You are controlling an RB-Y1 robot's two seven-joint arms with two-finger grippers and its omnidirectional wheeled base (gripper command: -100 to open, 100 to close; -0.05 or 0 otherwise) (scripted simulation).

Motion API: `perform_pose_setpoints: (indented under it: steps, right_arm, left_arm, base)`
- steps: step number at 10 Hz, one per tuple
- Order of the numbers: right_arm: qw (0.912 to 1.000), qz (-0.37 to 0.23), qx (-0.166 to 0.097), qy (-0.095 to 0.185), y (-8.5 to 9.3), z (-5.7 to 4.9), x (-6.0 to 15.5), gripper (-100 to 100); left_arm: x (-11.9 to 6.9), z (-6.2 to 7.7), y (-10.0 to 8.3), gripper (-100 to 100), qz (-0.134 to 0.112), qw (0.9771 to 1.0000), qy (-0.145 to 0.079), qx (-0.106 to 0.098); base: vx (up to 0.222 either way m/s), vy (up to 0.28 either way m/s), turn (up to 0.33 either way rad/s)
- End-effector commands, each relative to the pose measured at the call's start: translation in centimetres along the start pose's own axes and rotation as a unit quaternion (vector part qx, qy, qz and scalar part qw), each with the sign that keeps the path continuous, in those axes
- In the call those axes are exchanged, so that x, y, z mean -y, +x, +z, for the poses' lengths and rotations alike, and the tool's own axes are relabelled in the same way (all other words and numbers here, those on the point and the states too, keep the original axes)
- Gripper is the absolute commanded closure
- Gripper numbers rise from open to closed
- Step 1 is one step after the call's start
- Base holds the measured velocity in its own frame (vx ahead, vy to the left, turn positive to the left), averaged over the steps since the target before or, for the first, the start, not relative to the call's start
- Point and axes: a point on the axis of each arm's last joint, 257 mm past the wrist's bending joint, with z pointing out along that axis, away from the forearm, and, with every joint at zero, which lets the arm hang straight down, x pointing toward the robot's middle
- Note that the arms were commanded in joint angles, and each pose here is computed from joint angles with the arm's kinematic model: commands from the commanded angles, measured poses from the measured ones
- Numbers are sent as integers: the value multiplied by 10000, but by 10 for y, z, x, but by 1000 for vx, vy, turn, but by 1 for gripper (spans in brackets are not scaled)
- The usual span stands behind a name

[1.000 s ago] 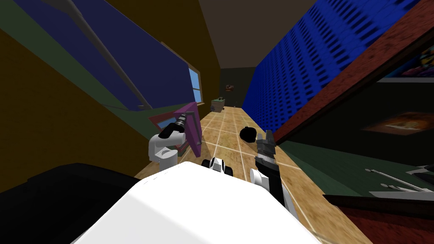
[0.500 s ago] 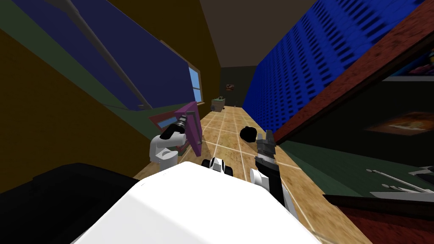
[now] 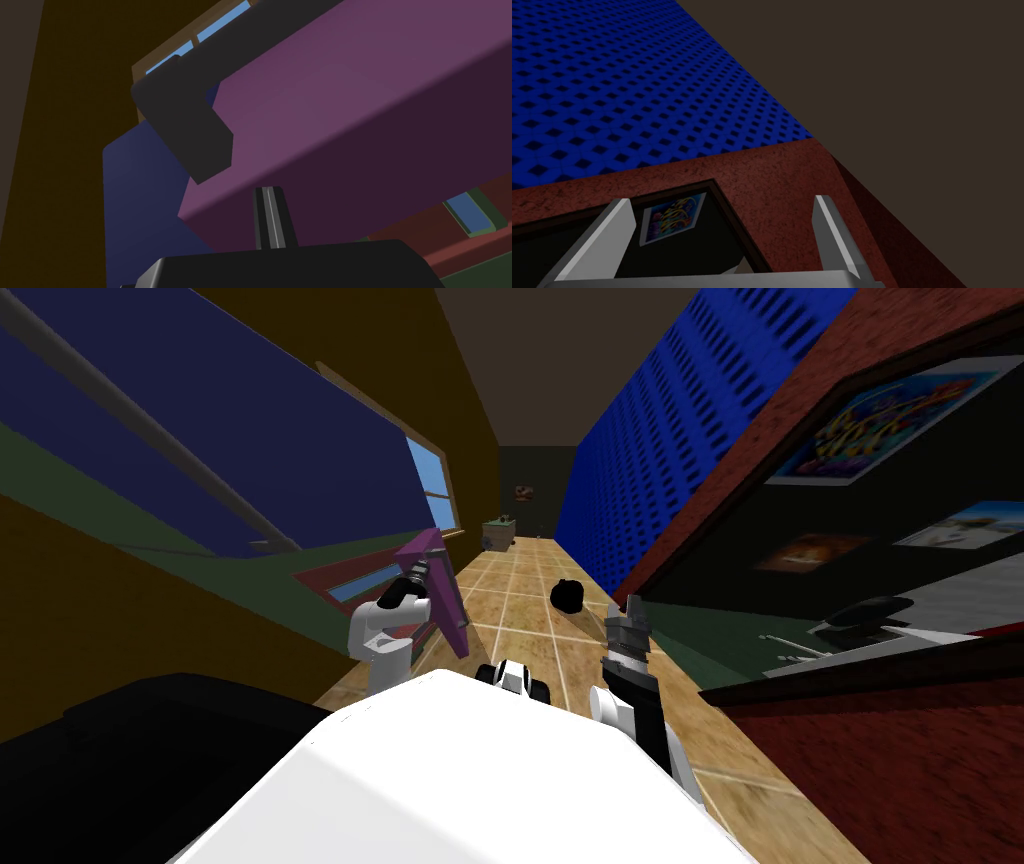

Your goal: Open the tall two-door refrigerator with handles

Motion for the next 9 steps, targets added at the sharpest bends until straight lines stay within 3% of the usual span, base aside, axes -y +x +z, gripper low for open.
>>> perform_pose_setpoints:
  steps: [1,2,3,4,5,7,8,9]
  right_arm:
    - [10000,-2,0,1,0,0,0,0]
    - [10000,0,0,0,0,0,0,0]
    - [10000,-1,0,1,0,0,0,0]
    - [10000,-3,0,1,0,0,0,0]
    - [10000,0,0,1,0,0,0,0]
    - [10000,-2,0,1,0,0,0,0]
    - [10000,-3,0,2,0,0,0,0]
    - [10000,-1,-1,1,0,0,0,0]
  left_arm:
    - [-12,15,-36,100,152,9990,-84,419]
    - [-24,19,-46,100,157,9983,-221,519]
    - [-28,19,-57,100,147,9976,-266,629]
    - [-27,28,-73,100,242,9963,-237,792]
    - [-39,30,-85,100,242,9949,-364,907]
    - [-49,30,-100,100,226,9930,-478,1058]
    - [-54,40,-120,100,306,9905,-527,1231]
    - [-63,40,-130,100,293,9888,-618,1325]
  base:
    - [-16,-143,-303]
    - [-8,-132,-287]
    - [14,-42,-55]
    - [13,-139,-329]
    - [-2,-148,-292]
    - [10,-39,-2]
    - [11,-131,-301]
    - [9,-133,-287]
